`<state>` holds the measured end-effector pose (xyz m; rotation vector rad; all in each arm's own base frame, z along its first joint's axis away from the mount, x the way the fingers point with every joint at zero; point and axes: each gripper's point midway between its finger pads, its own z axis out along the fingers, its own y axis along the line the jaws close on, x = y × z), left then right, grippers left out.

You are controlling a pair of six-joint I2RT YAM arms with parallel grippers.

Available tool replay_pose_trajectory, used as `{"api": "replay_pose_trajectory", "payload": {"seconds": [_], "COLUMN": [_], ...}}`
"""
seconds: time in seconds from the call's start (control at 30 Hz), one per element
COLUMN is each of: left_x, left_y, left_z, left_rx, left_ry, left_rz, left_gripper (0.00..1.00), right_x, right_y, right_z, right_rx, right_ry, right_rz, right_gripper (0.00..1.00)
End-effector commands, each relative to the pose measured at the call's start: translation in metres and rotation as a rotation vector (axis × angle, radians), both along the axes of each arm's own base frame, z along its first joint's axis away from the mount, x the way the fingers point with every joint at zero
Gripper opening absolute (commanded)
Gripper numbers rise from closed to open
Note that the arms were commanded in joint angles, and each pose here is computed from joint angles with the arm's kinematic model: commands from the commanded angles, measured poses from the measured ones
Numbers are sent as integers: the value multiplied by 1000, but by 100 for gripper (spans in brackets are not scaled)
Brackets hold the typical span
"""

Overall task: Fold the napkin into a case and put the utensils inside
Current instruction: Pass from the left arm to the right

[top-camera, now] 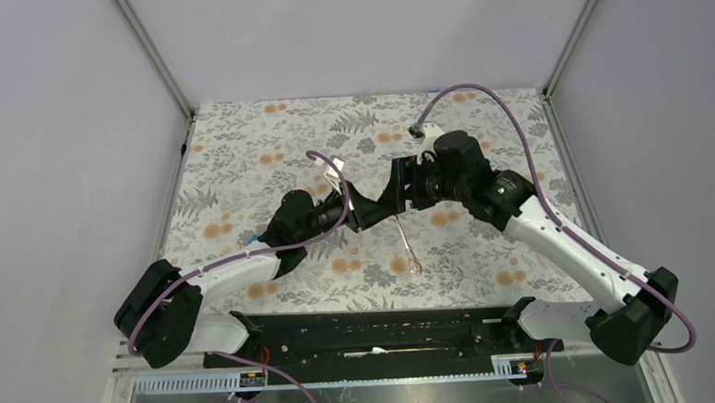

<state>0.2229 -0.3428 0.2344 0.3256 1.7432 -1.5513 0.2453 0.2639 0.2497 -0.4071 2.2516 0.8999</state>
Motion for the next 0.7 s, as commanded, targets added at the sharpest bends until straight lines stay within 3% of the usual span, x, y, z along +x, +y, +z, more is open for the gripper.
{"api": "replay_pose_trajectory", "payload": {"seconds": [0.0, 0.1, 0.33, 0.47, 0.67], "left_x": [9, 12, 16, 17, 18], "left_y": [8, 13, 18, 18, 19], "left_z": [14, 15, 23, 24, 23], "left_rx": [-18, -14, -30, -20, -10], "left_ry": [-38, -33, -37, -36, -35], "left_rz": [83, 122, 160, 165, 171], "left_gripper": [0, 0, 0, 0, 0], "right_x": [16, 7, -19, -26, -26], "right_y": [-15, -27, -16, -6, 9], "right_z": [34, 44, 17, 6, -6], "right_rx": [53, 31, -89, -220, -368], "right_ry": [-119, -212, -189, -211, -240], "right_rz": [-273, -258, -99, -48, -8], "right_gripper": [75, 72, 42, 35, 39]}}
